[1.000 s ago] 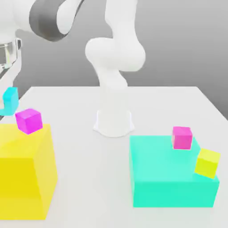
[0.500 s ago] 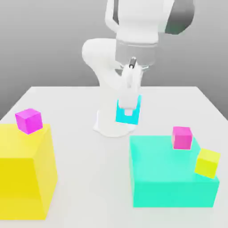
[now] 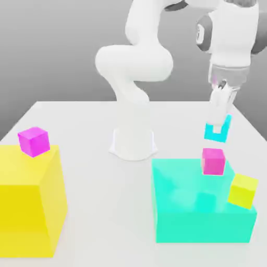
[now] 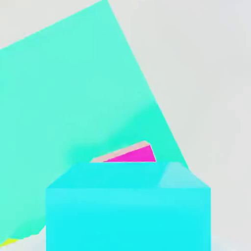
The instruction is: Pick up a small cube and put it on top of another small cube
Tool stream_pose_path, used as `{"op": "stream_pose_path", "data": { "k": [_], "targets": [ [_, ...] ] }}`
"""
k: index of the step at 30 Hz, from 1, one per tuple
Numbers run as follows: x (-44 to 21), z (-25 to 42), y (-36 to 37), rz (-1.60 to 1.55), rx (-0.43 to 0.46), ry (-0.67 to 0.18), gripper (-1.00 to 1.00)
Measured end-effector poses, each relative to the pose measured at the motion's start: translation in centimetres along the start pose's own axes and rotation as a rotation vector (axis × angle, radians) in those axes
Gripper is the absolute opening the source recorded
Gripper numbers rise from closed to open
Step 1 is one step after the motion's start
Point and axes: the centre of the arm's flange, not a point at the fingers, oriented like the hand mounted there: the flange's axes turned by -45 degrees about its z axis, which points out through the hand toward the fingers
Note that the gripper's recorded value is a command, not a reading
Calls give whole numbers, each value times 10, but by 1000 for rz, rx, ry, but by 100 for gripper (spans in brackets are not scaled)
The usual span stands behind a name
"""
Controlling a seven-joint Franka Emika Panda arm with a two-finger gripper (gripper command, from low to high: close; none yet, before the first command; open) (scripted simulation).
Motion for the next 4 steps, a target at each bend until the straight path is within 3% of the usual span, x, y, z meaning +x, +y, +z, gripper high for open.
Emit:
{"op": "stream_pose_path", "data": {
  "k": [1,4],
  "targets": [
    [1,10,1,1,0,0,100],
    [1,10,1,1,0,0,100]
  ]
}}
